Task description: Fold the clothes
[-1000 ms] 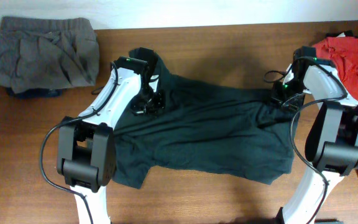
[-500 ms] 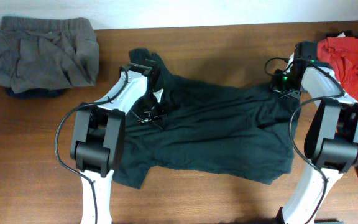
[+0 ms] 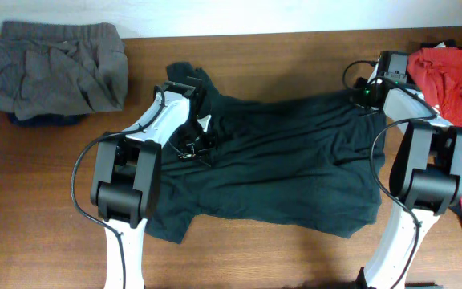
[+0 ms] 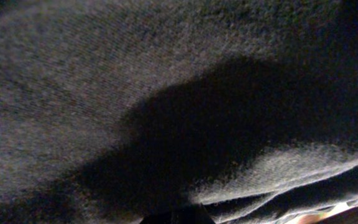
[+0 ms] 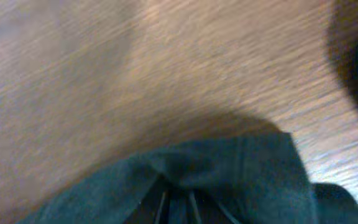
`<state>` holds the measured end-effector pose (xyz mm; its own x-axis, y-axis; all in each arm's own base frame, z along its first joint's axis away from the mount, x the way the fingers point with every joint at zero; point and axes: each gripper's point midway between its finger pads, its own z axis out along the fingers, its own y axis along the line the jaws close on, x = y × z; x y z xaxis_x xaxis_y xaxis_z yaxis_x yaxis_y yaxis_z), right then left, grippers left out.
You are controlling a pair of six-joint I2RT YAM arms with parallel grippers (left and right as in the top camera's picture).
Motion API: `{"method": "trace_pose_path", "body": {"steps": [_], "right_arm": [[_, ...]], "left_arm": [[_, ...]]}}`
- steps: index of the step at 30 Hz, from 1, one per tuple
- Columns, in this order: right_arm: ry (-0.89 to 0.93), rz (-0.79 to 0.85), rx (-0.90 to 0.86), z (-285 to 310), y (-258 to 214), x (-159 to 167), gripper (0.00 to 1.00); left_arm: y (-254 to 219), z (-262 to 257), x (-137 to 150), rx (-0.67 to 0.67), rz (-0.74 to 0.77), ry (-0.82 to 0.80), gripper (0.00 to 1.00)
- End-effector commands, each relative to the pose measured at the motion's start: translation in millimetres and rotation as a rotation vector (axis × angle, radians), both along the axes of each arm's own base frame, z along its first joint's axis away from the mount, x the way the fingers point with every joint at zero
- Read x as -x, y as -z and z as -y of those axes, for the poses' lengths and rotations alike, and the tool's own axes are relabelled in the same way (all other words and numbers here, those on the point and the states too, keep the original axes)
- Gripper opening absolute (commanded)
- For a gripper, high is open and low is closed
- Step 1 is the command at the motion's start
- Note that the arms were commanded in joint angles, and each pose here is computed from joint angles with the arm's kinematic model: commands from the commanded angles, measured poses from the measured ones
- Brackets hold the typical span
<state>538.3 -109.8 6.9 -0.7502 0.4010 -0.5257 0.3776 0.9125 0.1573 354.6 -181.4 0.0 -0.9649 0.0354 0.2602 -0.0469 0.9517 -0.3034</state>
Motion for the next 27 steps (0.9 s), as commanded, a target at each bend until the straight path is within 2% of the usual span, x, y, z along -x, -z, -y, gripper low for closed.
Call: {"method": "trace_pose_path", "body": {"steps": [1, 6, 7, 9, 10, 11, 12, 13, 14, 15, 16, 20, 24, 25, 27], "right_arm": [[0.089, -0.023, 0.108, 27.2, 11.7, 4.1, 0.15], [0.145, 0.006, 0.126, 50.3, -1.9, -0.5, 0.16], [0.157, 0.002, 0.120, 53.4, -5.8, -0.6, 0.20], [0.152, -0.006, 0.100, 53.9, -18.8, -4.2, 0.50], [0.146, -0.005, 0.090, 52.9, -25.6, -6.9, 0.70], [0.138, -0.002, 0.078, 51.6, -37.1, -10.8, 0.79], [0.128, 0.003, 0.065, 49.7, -47.6, -14.3, 0.82], [0.109, 0.013, 0.042, 45.8, -86.8, -21.2, 0.96], [0.106, 0.018, 0.038, 45.1, -100.7, -22.1, 0.99], [0.097, 0.031, 0.029, 41.9, -134.0, -22.7, 0.99], [0.087, 0.038, 0.017, 38.4, -148.0, -22.0, 0.99], [-0.001, 0.037, -0.117, 6.1, -198.3, -6.9, 0.99], [-0.056, -0.031, -0.226, -22.6, -218.5, 20.5, 0.99], [-0.069, -0.094, -0.258, -35.7, -216.8, 35.7, 0.99], [-0.071, -0.148, -0.265, -43.2, -211.9, 46.7, 0.99]], "left_arm": [[11.7, -0.3, 1.6, 0.002, -0.025, 0.011, 0.01], [6.6, -0.2, -7.3, 0.015, 0.009, 0.029, 0.01], [4.0, -0.5, -12.3, 0.011, 0.030, 0.043, 0.01], [-5.4, -4.8, -26.4, -0.026, 0.083, 0.057, 0.01], [-11.5, -7.3, -34.8, -0.048, 0.113, 0.061, 0.01], [-17.7, -8.7, -42.2, -0.064, 0.142, 0.070, 0.01], [-26.0, -9.3, -51.9, -0.076, 0.182, 0.085, 0.01], [-47.8, -11.9, -79.2, -0.115, 0.289, 0.084, 0.06], [-55.8, -12.4, -89.0, -0.126, 0.329, 0.081, 0.07], [-68.5, -11.7, -106.7, -0.135, 0.403, 0.074, 0.09], [-73.3, -10.2, -113.0, -0.128, 0.429, 0.070, 0.12], [-75.8, -5.8, -124.3, -0.107, 0.472, 0.061, 0.12], [-63.0, -3.0, -122.3, -0.095, 0.441, 0.064, 0.14], [-56.1, 1.6, -121.8, -0.071, 0.426, 0.065, 0.16], [-48.2, 2.6, -123.7, -0.070, 0.421, 0.063, 0.16]]}}
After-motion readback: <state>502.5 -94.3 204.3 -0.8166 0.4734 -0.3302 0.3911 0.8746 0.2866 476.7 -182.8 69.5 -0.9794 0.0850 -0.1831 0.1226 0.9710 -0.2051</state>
